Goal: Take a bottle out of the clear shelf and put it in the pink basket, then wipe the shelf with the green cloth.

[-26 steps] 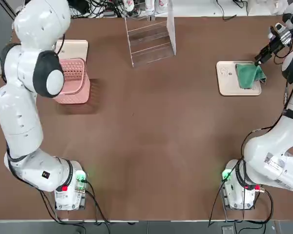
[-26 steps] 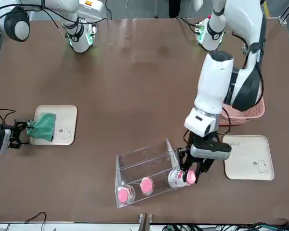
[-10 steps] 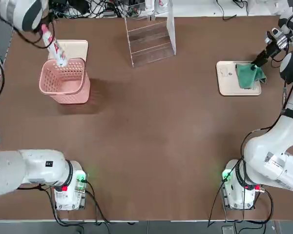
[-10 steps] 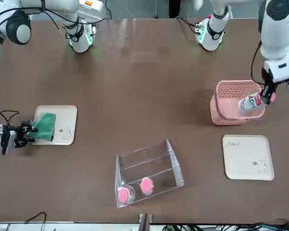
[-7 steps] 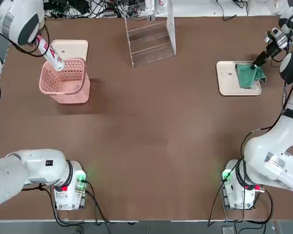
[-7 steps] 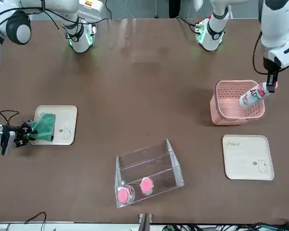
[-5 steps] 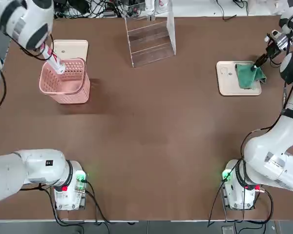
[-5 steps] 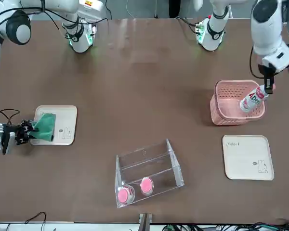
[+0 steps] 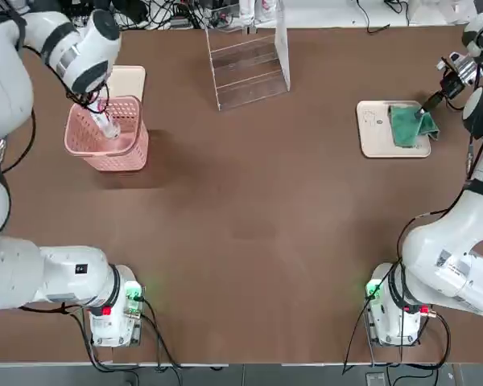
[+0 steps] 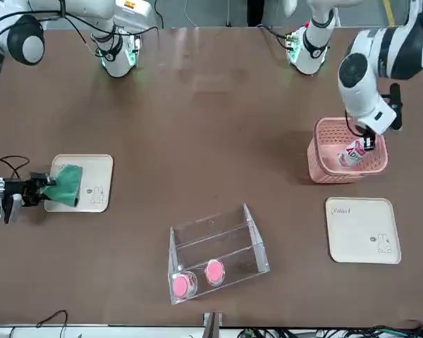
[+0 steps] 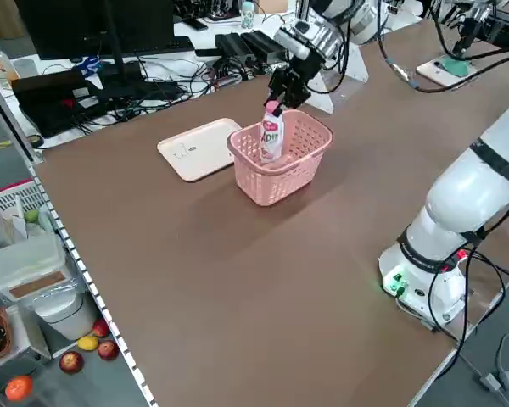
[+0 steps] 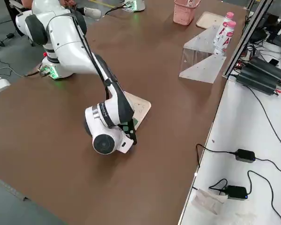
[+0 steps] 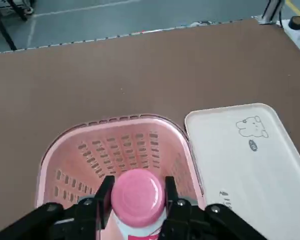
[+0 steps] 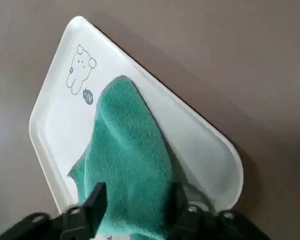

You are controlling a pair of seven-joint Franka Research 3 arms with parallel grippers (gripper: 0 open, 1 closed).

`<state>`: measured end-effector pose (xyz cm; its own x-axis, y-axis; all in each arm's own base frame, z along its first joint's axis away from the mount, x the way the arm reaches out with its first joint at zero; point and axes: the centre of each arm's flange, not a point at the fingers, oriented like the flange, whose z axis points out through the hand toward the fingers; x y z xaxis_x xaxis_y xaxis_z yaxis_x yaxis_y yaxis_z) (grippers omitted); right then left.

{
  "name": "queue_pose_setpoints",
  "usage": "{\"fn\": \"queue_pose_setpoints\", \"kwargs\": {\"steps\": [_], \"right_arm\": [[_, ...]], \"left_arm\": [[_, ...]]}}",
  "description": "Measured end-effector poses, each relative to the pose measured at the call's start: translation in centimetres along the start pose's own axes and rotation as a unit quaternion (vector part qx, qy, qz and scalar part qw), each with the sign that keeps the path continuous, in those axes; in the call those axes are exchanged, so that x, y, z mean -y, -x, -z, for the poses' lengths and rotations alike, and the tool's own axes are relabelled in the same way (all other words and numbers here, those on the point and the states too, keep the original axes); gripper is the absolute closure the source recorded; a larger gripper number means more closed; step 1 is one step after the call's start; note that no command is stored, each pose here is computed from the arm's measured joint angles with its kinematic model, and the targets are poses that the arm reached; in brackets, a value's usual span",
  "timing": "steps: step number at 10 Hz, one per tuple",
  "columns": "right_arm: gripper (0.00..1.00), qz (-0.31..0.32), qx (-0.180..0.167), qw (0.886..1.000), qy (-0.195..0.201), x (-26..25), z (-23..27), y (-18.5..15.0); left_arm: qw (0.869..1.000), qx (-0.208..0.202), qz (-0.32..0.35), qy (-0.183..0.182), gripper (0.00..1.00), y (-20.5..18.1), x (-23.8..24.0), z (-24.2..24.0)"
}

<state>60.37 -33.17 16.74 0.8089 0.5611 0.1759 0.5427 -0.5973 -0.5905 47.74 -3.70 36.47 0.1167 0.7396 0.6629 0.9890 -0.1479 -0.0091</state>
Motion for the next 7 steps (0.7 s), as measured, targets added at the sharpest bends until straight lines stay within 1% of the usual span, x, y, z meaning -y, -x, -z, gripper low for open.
{"fn": "queue_pose_setpoints", "kwargs": {"steps": [1,2,3,4,5,6,7], "right_arm": [[0.63,0.007,0.003,1.000,0.002,0.0,0.1,-0.1],[0.76,0.018,0.005,1.000,0.003,0.0,0.2,-0.2],[0.93,0.028,0.005,1.000,0.003,0.1,0.2,-0.2],[0.95,0.033,0.005,0.999,0.004,0.2,0.3,-0.4],[0.95,0.039,0.006,0.999,0.004,0.6,0.9,-1.0],[0.95,0.038,0.012,0.999,-0.006,1.9,1.8,-2.0],[0.95,0.030,0.027,0.999,-0.022,3.9,3.1,-3.4]], "left_arm": [[1.000,-0.014,0.005,-0.011,0.55,1.8,-0.2,-1.6],[1.000,-0.016,0.008,-0.020,0.55,3.1,-0.3,-2.9],[1.000,-0.015,0.009,-0.025,0.55,3.6,-0.7,-3.4],[1.000,-0.014,0.012,-0.024,0.55,3.4,-1.2,-3.3],[1.000,-0.015,0.015,-0.023,0.55,3.2,-1.6,-3.1],[0.999,-0.017,0.016,-0.024,0.54,3.1,-1.7,-3.0],[0.999,-0.018,0.017,-0.025,0.53,3.0,-1.7,-3.0]]}}
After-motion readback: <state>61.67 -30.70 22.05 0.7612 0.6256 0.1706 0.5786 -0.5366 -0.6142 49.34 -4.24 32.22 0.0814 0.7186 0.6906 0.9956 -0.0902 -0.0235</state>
